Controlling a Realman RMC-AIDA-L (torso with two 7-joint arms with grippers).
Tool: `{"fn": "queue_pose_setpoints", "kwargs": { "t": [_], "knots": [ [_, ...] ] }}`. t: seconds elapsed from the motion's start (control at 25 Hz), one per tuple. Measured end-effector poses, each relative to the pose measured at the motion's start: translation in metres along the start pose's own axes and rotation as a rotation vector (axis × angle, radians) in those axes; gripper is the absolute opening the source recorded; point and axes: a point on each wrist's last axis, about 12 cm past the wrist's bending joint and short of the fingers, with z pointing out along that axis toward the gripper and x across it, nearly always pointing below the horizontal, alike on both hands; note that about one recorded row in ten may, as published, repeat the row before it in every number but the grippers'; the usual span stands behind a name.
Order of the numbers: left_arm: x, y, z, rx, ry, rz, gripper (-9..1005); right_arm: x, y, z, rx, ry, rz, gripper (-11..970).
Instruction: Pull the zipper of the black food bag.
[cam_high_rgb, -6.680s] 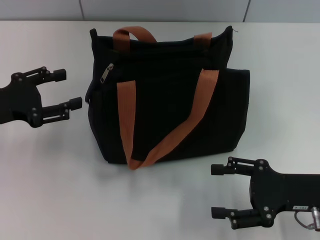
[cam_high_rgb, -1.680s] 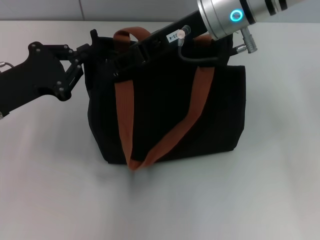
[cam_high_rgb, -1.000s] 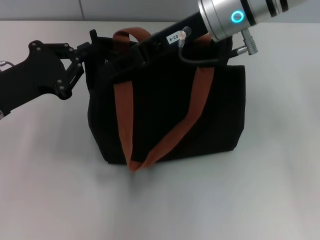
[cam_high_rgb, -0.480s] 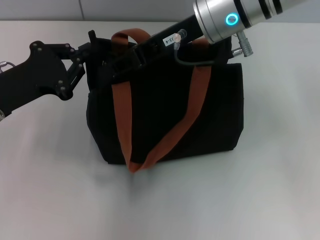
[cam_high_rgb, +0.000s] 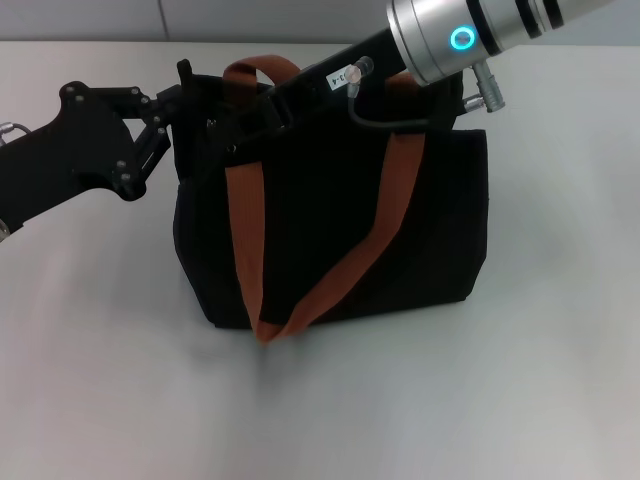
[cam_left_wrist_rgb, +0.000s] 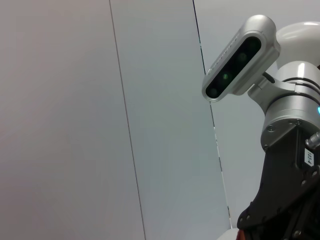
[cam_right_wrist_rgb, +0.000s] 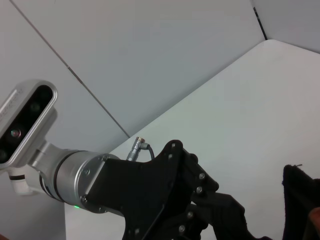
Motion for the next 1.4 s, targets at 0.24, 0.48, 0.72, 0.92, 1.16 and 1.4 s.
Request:
{"fn": "queue_pose_setpoints", "kwargs": {
  "t": [0.24, 0.48, 0.72, 0.92, 1.16, 1.4],
  "knots": [
    [0.0, 0.0, 0.0, 0.0, 0.0, -0.001, 105, 0.0, 0.0, 0.0, 0.004, 0.001, -0.003, 124],
    [-0.001, 0.0, 0.0, 0.004, -0.003, 0.0, 109, 0.001, -0.001, 0.0, 0.006, 0.004, -0.009, 86],
    [-0.002, -0.001, 0.0, 0.013, -0.011, 0.001, 113, 0.001, 0.0, 0.0, 0.011, 0.016, -0.019, 17],
    [-0.002, -0.001, -0.001, 0.005, -0.018, -0.001, 116, -0.001, 0.001, -0.005, 0.031, 0.009, -0.027, 0],
    [-0.001, -0.002, -0.003, 0.0, -0.017, -0.006, 120, -0.001, 0.002, -0.011, 0.074, 0.016, -0.023, -2],
    [-0.001, -0.002, -0.005, -0.004, -0.017, -0.006, 124, -0.002, 0.002, -0.012, 0.098, 0.033, -0.009, -3]
  ]
}}
